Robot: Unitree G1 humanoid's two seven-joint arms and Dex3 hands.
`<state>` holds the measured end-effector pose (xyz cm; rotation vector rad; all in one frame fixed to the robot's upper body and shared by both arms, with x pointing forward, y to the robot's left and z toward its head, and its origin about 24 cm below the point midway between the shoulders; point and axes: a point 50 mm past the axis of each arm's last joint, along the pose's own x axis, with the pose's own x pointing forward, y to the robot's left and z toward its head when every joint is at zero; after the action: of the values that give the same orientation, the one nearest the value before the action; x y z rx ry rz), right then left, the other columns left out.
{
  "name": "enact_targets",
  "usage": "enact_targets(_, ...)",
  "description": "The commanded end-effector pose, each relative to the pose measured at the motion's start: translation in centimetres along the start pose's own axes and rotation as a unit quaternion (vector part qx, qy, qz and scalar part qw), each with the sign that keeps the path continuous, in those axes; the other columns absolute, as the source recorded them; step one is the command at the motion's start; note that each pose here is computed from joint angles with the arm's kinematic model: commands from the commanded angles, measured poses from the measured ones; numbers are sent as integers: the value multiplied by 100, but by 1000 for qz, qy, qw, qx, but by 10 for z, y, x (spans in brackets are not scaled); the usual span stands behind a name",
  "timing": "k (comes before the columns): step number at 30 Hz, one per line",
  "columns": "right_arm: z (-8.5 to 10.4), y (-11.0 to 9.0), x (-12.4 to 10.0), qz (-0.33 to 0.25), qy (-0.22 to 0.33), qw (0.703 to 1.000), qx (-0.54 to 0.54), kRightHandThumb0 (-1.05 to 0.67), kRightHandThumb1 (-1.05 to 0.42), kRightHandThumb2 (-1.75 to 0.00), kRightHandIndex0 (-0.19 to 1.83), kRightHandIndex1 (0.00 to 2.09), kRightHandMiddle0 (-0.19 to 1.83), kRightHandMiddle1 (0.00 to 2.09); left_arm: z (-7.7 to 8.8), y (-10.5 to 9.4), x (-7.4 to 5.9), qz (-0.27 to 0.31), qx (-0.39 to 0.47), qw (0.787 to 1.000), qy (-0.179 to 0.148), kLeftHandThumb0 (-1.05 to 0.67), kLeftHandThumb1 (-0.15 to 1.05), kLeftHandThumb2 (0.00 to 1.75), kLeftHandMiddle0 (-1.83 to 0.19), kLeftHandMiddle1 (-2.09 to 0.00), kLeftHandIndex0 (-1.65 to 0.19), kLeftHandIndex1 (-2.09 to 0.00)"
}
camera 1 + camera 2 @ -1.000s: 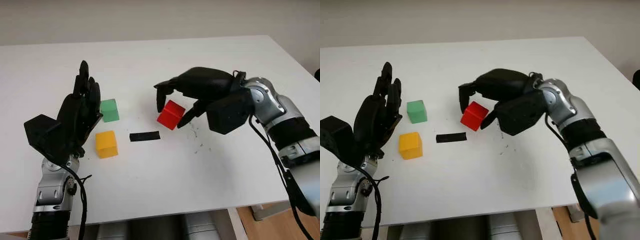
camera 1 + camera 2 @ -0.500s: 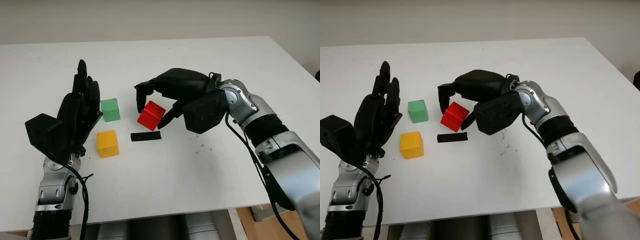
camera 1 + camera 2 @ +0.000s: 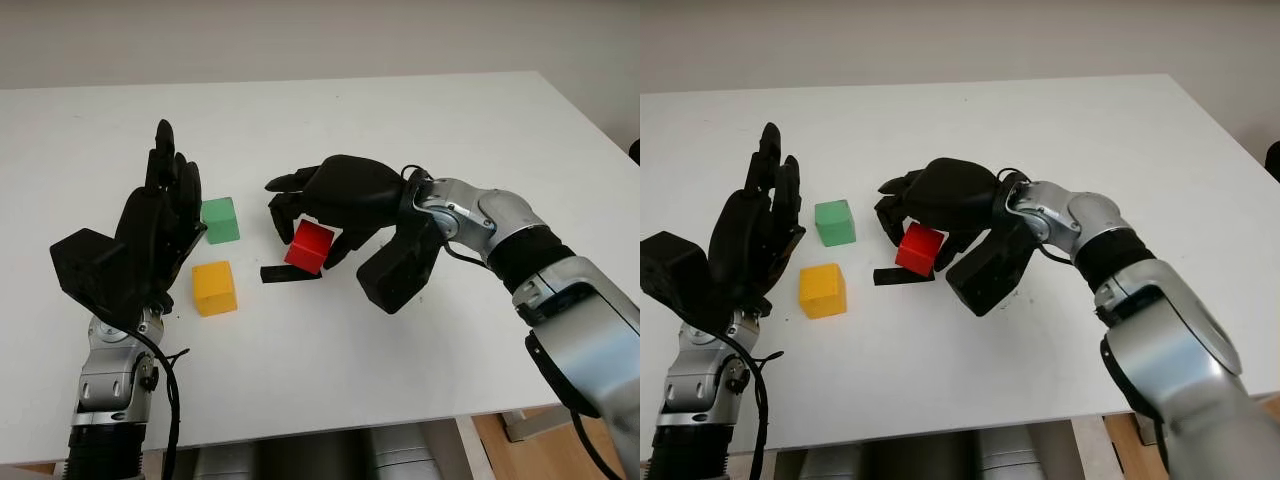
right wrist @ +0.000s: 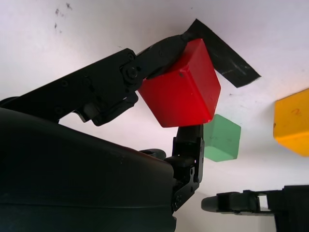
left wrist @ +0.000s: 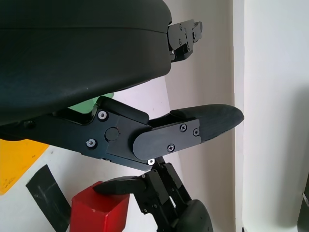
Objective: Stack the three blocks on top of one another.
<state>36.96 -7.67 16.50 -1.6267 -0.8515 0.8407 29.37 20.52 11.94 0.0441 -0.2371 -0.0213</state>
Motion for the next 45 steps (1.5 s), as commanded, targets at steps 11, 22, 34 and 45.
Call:
enact_targets(11,1,-13,9,-9,-20,998,-60,-42,-90,-6,37,7,46,141,4,-1,-1,0,5,1000,-13,-71,105,64,19,0,19,0)
enact_targets(22,2,-15,16,3,-21,1000,-13,-42,-91,-6,34,5,46,152,6,-2,-2,7,5,1000,-12,-72,105,64,19,0,19,0)
enact_targets(34,2,-10,18,15,-15,1000,2,-43,-90,-5,34,5,48,150,4,-2,-3,1,3,1000,-14,-71,105,65,19,0,19,0)
enact_targets(45,5,-7,19,19,-28,999,-25,-47,-91,-6,34,5,46,151,4,-4,-3,4,2,1000,-13,-71,105,66,19,0,19,0)
